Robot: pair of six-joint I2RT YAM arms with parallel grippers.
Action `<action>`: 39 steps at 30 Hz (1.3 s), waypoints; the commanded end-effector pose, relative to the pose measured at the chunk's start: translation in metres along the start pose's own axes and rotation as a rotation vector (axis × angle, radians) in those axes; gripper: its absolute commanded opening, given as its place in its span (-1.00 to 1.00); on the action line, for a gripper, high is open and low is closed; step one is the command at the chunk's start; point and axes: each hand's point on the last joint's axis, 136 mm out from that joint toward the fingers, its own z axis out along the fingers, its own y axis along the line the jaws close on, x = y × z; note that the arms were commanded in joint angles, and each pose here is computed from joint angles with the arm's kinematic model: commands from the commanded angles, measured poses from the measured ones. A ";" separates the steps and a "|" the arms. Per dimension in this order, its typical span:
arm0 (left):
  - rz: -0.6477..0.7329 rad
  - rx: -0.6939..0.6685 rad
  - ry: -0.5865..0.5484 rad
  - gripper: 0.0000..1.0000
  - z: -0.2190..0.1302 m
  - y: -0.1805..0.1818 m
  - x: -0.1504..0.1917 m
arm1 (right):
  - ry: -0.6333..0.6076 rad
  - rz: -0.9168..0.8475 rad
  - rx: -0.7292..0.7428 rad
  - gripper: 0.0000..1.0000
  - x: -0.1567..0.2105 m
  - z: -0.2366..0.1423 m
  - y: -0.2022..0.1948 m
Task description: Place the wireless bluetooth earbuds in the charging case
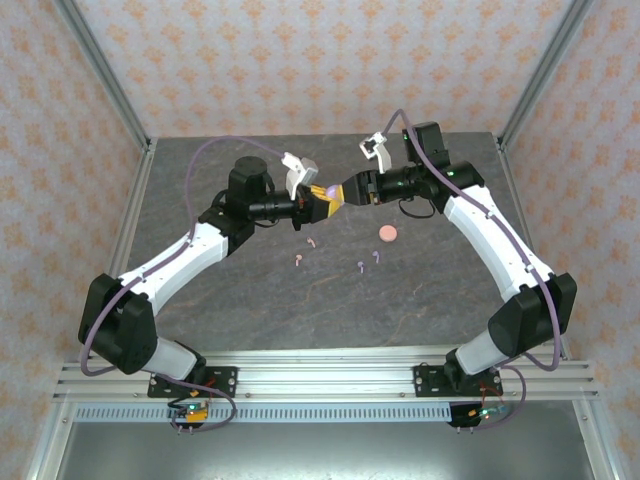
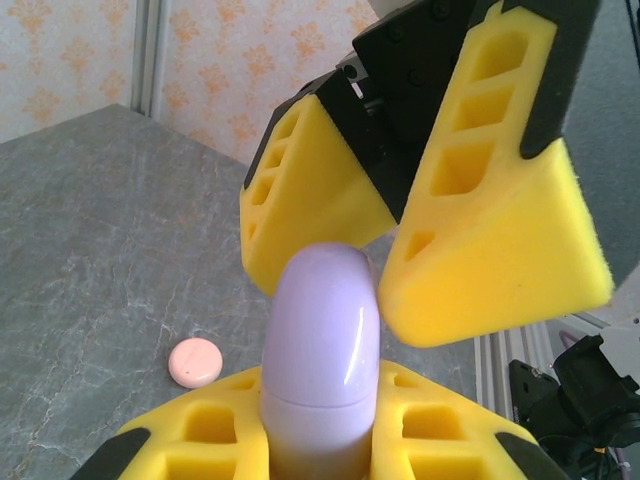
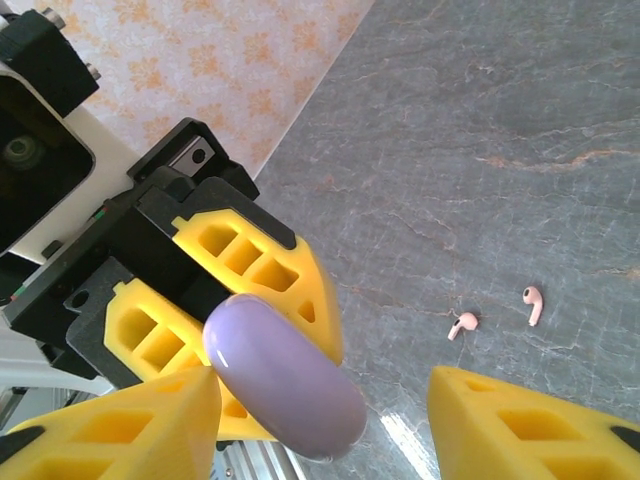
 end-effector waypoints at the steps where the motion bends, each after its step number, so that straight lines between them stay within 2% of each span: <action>1: 0.102 0.069 -0.040 -0.94 -0.007 -0.026 -0.019 | -0.041 -0.032 0.057 0.13 -0.012 -0.008 0.001; 16: 0.113 0.083 -0.007 -0.95 -0.004 -0.033 -0.013 | -0.086 0.001 0.171 0.18 -0.023 -0.012 -0.017; 24: 0.052 -0.002 -0.007 -0.96 0.001 -0.011 -0.004 | -0.161 0.012 0.262 0.24 -0.031 -0.029 -0.023; 28: 0.010 -0.029 -0.031 -0.96 0.001 -0.001 0.003 | -0.197 0.061 0.353 0.24 -0.028 -0.042 -0.042; 32: -0.029 -0.044 -0.048 -0.96 -0.002 0.000 0.009 | -0.156 0.149 0.471 0.21 -0.007 -0.050 -0.080; 39: -0.068 -0.066 -0.081 -0.96 -0.012 -0.005 0.019 | 0.006 0.264 0.556 0.13 0.054 -0.035 -0.120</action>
